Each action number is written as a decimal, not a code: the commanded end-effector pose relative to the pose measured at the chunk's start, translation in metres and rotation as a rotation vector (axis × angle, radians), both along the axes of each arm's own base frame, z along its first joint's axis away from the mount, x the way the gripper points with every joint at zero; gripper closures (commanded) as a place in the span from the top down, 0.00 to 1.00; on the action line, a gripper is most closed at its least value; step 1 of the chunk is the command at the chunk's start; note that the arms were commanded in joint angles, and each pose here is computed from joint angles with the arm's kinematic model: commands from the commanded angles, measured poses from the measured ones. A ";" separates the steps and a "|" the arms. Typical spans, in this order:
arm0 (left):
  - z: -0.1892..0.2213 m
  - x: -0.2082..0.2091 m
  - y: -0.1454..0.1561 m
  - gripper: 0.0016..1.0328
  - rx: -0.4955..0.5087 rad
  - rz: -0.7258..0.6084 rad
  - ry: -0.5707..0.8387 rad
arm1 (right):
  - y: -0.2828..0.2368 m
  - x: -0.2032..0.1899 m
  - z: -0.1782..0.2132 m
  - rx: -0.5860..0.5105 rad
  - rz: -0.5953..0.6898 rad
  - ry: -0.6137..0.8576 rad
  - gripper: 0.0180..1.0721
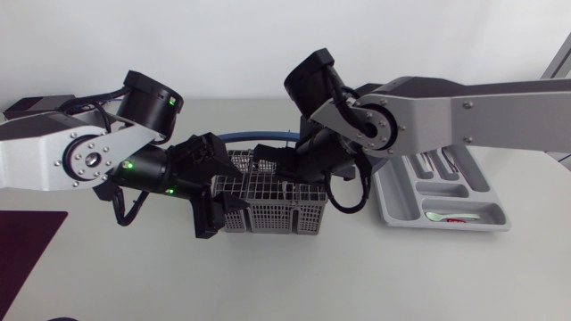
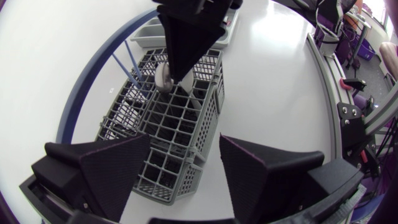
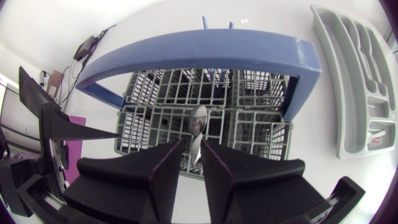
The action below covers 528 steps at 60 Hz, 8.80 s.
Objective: Unload the cutlery basket into the drawer organizer.
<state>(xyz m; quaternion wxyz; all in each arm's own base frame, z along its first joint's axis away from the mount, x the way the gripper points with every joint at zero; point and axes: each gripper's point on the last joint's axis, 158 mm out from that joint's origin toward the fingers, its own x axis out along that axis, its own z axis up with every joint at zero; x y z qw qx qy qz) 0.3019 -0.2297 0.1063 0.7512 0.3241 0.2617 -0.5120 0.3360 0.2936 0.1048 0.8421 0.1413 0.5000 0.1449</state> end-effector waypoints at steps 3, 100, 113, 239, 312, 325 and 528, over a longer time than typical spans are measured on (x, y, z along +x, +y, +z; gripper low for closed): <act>-0.008 -0.002 0.002 0.94 0.018 -0.020 0.012 | -0.002 0.004 -0.005 -0.011 -0.030 0.017 0.17; 0.000 -0.024 -0.017 0.94 0.011 -0.051 0.018 | -0.146 -0.047 0.145 0.089 -0.097 -0.163 0.06; -0.001 -0.030 -0.018 0.94 0.010 -0.060 0.020 | -0.218 -0.049 0.090 -0.109 -0.159 -0.108 0.06; -0.008 -0.036 -0.016 0.94 0.017 -0.051 0.031 | -0.173 -0.034 0.014 0.048 -0.153 -0.059 0.71; -0.007 -0.013 0.005 0.94 0.011 0.019 0.004 | -0.008 0.010 0.003 0.356 0.021 -0.090 0.59; -0.010 -0.009 0.012 0.94 0.019 0.024 -0.001 | -0.005 0.019 0.002 0.344 0.007 -0.111 0.55; -0.015 -0.042 0.013 0.94 0.090 0.059 0.018 | -0.339 -0.020 -0.050 -0.589 -0.174 0.008 0.05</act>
